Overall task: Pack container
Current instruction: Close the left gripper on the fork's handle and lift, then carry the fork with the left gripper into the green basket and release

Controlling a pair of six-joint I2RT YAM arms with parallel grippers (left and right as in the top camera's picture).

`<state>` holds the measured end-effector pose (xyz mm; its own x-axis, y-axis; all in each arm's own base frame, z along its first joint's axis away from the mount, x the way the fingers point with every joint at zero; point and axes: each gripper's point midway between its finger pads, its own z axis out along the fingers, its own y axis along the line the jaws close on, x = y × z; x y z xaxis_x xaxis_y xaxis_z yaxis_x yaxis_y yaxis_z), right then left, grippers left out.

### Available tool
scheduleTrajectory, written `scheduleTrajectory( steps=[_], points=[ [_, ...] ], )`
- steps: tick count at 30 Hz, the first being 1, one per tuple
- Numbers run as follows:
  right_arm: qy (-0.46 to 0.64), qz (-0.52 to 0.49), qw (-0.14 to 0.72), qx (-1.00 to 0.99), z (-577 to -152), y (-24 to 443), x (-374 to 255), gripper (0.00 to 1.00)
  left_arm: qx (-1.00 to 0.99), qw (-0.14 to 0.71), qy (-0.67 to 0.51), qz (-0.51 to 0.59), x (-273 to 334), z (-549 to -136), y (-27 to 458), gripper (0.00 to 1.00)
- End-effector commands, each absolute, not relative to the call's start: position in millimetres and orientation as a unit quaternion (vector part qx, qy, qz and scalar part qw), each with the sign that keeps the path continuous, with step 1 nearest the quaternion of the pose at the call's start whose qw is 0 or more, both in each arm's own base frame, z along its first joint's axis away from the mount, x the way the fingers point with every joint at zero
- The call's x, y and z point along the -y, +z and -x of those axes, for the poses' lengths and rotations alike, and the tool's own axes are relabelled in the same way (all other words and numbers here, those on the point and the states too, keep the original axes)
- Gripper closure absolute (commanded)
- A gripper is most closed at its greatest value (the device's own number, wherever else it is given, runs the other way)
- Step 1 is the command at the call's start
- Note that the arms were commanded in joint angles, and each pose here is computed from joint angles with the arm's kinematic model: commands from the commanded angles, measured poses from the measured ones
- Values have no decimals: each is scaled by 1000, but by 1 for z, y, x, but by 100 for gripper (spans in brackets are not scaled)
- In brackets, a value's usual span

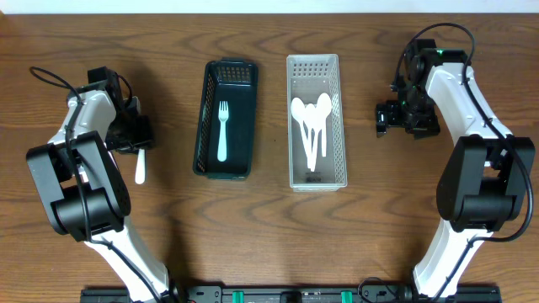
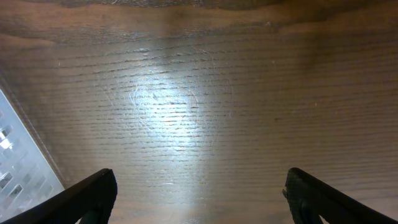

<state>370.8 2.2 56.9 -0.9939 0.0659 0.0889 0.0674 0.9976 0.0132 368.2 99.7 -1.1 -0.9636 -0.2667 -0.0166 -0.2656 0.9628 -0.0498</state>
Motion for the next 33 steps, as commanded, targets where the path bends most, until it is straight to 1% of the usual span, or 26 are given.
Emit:
scheduleTrajectory(
  steps=[1,2,6,14,18,21,25,29,33],
  points=[
    [-7,29,50,998,-369,54,0,10,-991,-7,-34,132,-97,-363,-13,81],
    [-7,29,50,998,-369,54,0,10,-991,-7,-34,132,-97,-363,-13,85],
    [-7,29,50,998,-369,54,0,10,-991,-9,-19,132,-102,-361,-13,94],
    [-7,29,51,998,-369,54,0,10,-991,-9,-6,132,-106,-360,-9,94],
    [-7,29,51,998,-368,54,0,10,-991,14,-2,132,-108,-367,10,94],
    [-7,29,52,998,-368,54,0,10,-990,47,3,129,-109,-375,43,94],
    [-7,29,51,998,-369,54,0,10,-986,126,11,106,-94,-388,106,94],
    [-7,29,50,998,-369,54,0,10,-977,212,19,25,-57,-398,169,94],
    [-7,29,47,998,-370,54,0,10,-959,274,17,-63,-6,-404,207,94]
  ],
)
